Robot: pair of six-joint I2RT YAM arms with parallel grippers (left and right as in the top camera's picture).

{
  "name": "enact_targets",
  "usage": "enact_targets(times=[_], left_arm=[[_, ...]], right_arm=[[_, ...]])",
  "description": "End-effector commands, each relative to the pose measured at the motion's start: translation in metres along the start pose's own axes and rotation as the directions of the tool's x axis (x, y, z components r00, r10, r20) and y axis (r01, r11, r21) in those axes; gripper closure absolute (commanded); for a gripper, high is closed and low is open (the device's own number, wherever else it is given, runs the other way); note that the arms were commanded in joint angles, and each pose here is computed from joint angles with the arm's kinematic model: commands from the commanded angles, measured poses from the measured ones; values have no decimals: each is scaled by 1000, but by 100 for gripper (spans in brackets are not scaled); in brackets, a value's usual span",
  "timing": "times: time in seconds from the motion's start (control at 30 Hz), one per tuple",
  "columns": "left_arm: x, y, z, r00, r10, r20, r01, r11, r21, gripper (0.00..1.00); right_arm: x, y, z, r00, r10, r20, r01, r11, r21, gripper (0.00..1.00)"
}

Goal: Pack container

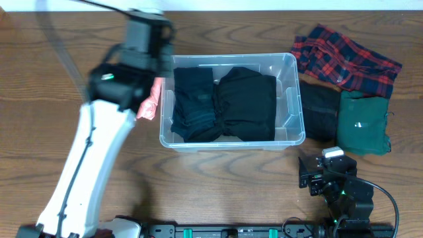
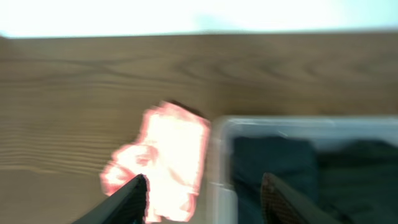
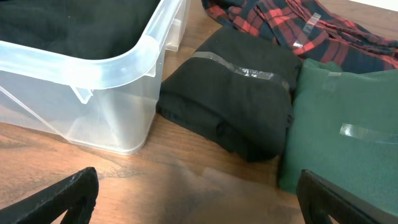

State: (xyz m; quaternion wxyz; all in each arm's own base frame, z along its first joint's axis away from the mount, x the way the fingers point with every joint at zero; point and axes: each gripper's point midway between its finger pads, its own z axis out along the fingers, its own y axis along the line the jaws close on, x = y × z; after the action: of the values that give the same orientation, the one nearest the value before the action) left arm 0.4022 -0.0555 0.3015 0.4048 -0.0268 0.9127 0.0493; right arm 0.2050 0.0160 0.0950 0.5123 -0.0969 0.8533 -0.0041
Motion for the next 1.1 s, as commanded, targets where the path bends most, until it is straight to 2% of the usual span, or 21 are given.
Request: enact_targets(times=[0.0,0.1,0.17,0.33,0.43,0.6,0.83,1.0,1.07], left_arm=[[19,61,31,991,-97,-97,83,986,-141,29],[45,94,61,951,-219,-216,202,974,-101,19],[71,111,86,892,-308,-331,309,950,-51,12],[130,124,140,696,-442,-566,554,832,32,10],[153,127,166,626,-454,-634,628,776,65,10],[177,134,200,604,-451,-657,644,762,70,9],[173,105,217,613,-413,-674,677,714,179,7],[186,87,223,619,-358,-699,640,747,183,9],[195,84,226,626,-327,-708,604,777,175,13]], right_arm=[[1,-2,0,1000,-6,1,6,1000,11,1],[1,-2,0,1000,-7,2,6,1000,10,1],[1,-2,0,1000,-6,1,6,1000,11,1],[1,-2,0,1000,-6,1,6,1000,11,1],[1,-2,0,1000,-6,1,6,1000,10,1],[1,-2,0,1000,-6,1,6,1000,10,1],[1,-2,0,1000,-6,1,6,1000,11,1],[1,-2,0,1000,-7,2,6,1000,11,1],[1,-2,0,1000,-6,1,6,1000,10,1]])
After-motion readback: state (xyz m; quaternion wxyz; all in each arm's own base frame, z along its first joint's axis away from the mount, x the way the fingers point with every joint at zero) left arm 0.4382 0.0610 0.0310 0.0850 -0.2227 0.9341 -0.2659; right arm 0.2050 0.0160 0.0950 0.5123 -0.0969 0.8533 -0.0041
